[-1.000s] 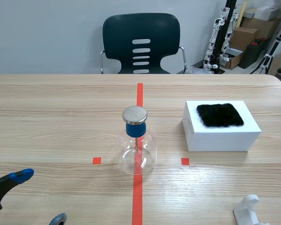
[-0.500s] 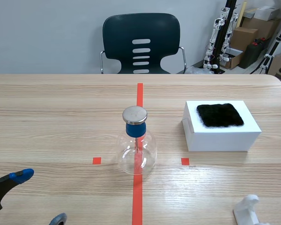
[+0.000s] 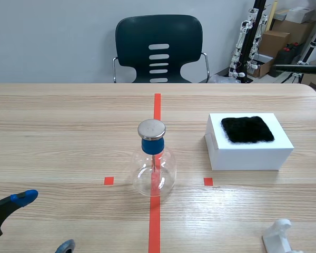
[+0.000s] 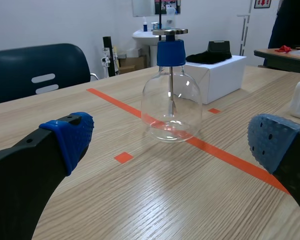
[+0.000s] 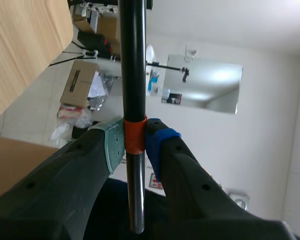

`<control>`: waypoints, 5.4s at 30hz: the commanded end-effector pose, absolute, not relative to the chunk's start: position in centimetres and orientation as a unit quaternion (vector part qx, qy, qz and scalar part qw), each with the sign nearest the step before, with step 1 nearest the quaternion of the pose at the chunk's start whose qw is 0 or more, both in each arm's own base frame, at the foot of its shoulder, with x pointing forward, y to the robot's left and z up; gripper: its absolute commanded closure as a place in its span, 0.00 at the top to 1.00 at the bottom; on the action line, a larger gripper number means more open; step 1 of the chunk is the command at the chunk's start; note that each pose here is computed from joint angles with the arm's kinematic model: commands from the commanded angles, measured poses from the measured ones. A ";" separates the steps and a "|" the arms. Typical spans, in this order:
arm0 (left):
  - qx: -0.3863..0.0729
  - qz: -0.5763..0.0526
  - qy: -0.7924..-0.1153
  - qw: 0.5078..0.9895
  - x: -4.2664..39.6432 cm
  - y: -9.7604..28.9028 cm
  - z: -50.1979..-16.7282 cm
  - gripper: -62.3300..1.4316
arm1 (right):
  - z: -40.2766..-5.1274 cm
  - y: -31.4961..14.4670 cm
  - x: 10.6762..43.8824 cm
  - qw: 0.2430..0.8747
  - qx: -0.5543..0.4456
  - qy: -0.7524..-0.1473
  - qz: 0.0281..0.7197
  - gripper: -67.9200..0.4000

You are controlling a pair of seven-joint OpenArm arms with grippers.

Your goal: Do the electroscope experiment. move the rod toward and away from the electroscope

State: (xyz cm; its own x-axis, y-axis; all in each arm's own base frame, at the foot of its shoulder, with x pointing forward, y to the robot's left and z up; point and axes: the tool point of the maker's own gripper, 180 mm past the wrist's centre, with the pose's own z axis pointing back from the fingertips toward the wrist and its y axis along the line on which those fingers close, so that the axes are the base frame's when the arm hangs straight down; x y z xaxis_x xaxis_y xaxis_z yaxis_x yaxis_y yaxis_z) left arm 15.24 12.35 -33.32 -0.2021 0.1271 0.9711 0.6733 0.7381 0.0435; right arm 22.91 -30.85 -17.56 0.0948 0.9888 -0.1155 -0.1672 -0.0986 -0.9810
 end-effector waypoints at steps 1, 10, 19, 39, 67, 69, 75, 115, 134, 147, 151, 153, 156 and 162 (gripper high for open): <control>-0.270 -0.239 -0.748 0.557 15.5 12.6 -32.6 1.00 | -15.6 -29.4 24.5 0.502 -0.523 -0.423 0.544 0.02; -0.270 -0.239 -0.748 0.557 15.5 12.6 -32.6 1.00 | -15.8 -22.4 28.2 0.412 -0.518 -0.439 0.608 0.02; -0.270 -0.239 -0.748 0.557 15.5 12.6 -32.6 1.00 | -16.6 -17.2 29.7 0.347 -0.532 -0.442 0.633 0.02; -0.270 -0.239 -0.748 0.557 15.5 12.6 -32.6 1.00 | -19.1 -15.0 29.8 0.322 -0.521 -0.409 0.676 0.02; -0.270 -0.239 -0.748 0.557 15.5 12.6 -32.6 1.00 | -14.6 -22.2 28.0 0.444 -0.472 -0.487 0.586 0.02; -0.270 -0.239 -0.748 0.557 15.5 12.6 -32.6 1.00 | -14.0 -23.5 27.5 0.458 -0.471 -0.491 0.573 0.02; -0.270 -0.239 -0.748 0.558 15.5 12.6 -32.6 1.00 | -12.4 -26.0 25.6 0.480 -0.462 -0.513 0.541 0.02; -0.270 -0.239 -0.748 0.557 15.5 12.6 -32.6 1.00 | -16.7 -26.2 19.3 0.493 -0.423 -0.493 0.579 0.02; -0.270 -0.239 -0.748 0.557 15.5 12.6 -32.6 1.00 | -16.7 -26.1 19.3 0.492 -0.422 -0.494 0.580 0.02; -0.270 -0.239 -0.748 0.557 15.5 12.6 -32.6 1.00 | -16.7 -26.1 19.3 0.492 -0.422 -0.494 0.580 0.02; -0.270 -0.239 -0.748 0.557 15.5 12.6 -32.6 1.00 | -16.7 -26.1 19.3 0.492 -0.422 -0.494 0.580 0.02; -0.270 -0.239 -0.748 0.557 15.5 12.6 -32.6 1.00 | -16.7 -26.1 19.3 0.492 -0.422 -0.494 0.580 0.02; -0.270 -0.239 -0.748 0.557 15.5 12.6 -32.6 1.00 | -16.7 -26.1 19.3 0.492 -0.422 -0.494 0.580 0.02; -0.270 -0.239 -0.748 0.557 15.5 12.6 -32.6 1.00 | -16.7 -26.1 19.3 0.492 -0.422 -0.494 0.580 0.02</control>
